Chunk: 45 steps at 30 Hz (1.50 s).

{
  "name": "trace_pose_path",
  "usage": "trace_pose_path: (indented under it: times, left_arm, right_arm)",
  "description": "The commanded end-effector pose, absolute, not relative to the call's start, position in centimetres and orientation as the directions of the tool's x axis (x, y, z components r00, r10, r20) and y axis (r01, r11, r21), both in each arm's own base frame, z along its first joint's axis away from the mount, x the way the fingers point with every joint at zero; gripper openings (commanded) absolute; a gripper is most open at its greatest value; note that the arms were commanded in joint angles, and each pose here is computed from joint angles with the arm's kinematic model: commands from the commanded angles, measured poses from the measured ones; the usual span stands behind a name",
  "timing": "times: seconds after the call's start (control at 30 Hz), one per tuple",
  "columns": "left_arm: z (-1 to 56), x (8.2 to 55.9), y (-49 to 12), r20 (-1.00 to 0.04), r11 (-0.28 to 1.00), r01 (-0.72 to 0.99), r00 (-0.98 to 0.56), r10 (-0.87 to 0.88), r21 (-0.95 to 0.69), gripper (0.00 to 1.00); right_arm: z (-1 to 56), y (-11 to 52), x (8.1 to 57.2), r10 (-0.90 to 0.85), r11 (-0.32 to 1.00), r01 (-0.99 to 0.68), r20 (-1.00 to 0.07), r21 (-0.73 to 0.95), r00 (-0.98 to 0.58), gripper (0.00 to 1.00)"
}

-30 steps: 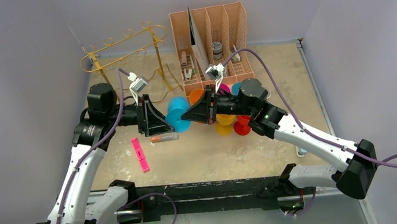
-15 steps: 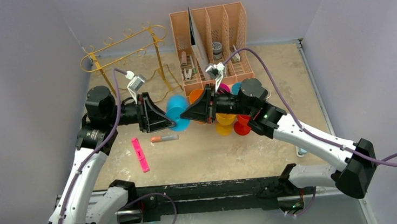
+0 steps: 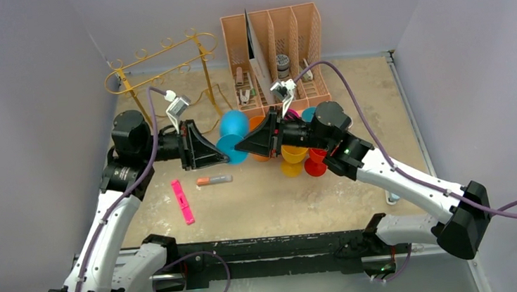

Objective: Take the wine glass off the wine glass rack
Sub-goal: Place the wine glass at the center of the board.

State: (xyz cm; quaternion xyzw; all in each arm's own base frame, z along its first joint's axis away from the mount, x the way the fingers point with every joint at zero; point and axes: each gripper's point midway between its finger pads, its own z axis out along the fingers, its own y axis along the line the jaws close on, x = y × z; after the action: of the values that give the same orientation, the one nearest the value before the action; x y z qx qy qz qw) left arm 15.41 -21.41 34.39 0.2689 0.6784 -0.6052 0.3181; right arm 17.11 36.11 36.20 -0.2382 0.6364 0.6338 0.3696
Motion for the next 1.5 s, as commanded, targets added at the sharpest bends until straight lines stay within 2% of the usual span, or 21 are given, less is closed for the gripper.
trace_pose_path:
  times: [0.0, 0.1, 0.17, 0.2, 0.33, 0.53, 0.63, 0.77, 0.9, 0.93, 1.03, 1.07, 1.13, 1.27, 1.37, 1.47]
  left_arm:
    - [36.2, 16.7, -21.8, -0.811, 0.11, 0.804, -0.581, -0.068, -0.585, 0.0]
    - [35.7, 16.5, -21.6, -0.812, 0.125, 0.803, -0.581, -0.058, -0.583, 0.0]
    - [35.4, 16.7, -21.6, -0.805, 0.145, 0.792, -0.59, -0.063, -0.593, 0.17]
    - [35.4, 16.9, -21.6, -0.801, 0.154, 0.787, -0.595, -0.07, -0.598, 0.21]
    - [35.6, 17.4, -21.8, -0.786, 0.146, 0.772, -0.612, -0.089, -0.618, 0.23]
    - [34.7, 16.9, -21.9, -0.76, 0.121, 0.751, -0.647, -0.061, -0.649, 0.12]
    - [34.3, 16.2, -21.8, -0.758, 0.112, 0.751, -0.652, -0.028, -0.651, 0.14]
    - [34.7, 15.4, -21.6, -0.793, 0.089, 0.79, -0.61, 0.006, -0.607, 0.0]
    - [34.9, 15.1, -21.5, -0.816, 0.09, 0.813, -0.578, 0.003, -0.575, 0.0]
    - [35.0, 15.0, -21.4, -0.824, 0.089, 0.821, -0.567, 0.002, -0.564, 0.0]
    - [35.0, 14.5, -21.3, -0.859, 0.08, 0.856, -0.512, 0.008, -0.51, 0.0]
    - [35.0, 14.2, -21.1, -0.873, 0.081, 0.871, -0.488, 0.013, -0.485, 0.0]
    - [35.0, 13.6, -20.9, -0.901, 0.073, 0.899, -0.434, 0.023, -0.431, 0.0]
    - [35.2, 12.0, -20.6, -0.946, 0.028, 0.947, -0.322, 0.032, -0.321, 0.0]
    - [34.6, 11.6, -20.4, -0.967, 0.034, 0.967, -0.252, 0.042, -0.251, 0.0]
    - [34.5, 11.0, -20.1, -0.981, 0.026, 0.982, -0.186, 0.054, -0.185, 0.0]
  right_arm:
    - [38.3, 36.0, 16.1, 0.182, 0.027, -0.789, -0.779, 0.614, -0.601, 0.1]
    - [38.2, 36.1, 16.0, 0.171, 0.018, -0.786, -0.776, 0.618, -0.607, 0.0]
    - [38.0, 36.2, 16.1, 0.167, 0.025, -0.784, -0.776, 0.62, -0.609, 0.0]
    - [38.0, 36.1, 16.3, 0.171, 0.042, -0.782, -0.776, 0.622, -0.607, 0.0]
    - [38.3, 35.6, 17.1, 0.232, 0.076, -0.789, -0.78, 0.61, -0.581, 0.0]
    - [38.5, 35.5, 17.0, 0.239, 0.07, -0.797, -0.786, 0.6, -0.571, 0.0]
    - [38.5, 35.5, 16.8, 0.231, 0.064, -0.804, -0.792, 0.592, -0.565, 0.0]
    - [38.8, 35.4, 16.5, 0.228, 0.051, -0.818, -0.804, 0.573, -0.55, 0.0]
    - [38.6, 35.2, 16.3, 0.226, 0.052, -0.815, -0.802, 0.577, -0.554, 0.0]
    - [38.6, 35.2, 16.1, 0.217, 0.046, -0.813, -0.8, 0.581, -0.559, 0.05]
    - [39.3, 34.8, 14.2, 0.147, -0.016, -0.83, -0.82, 0.557, -0.553, 0.33]
    - [39.5, 34.4, 14.1, 0.127, 0.004, -0.846, -0.84, 0.532, -0.528, 0.43]
    - [40.0, 33.4, 14.4, 0.103, 0.076, -0.878, -0.88, 0.472, -0.464, 0.58]
    - [38.9, 31.3, 16.6, 0.084, 0.288, -0.877, -0.922, 0.385, -0.378, 0.75]
    - [39.4, 30.4, 16.9, 0.124, 0.322, -0.872, -0.93, 0.369, -0.347, 0.8]
    - [37.5, 29.4, 18.6, 0.064, 0.434, -0.797, -0.897, 0.42, -0.438, 0.89]
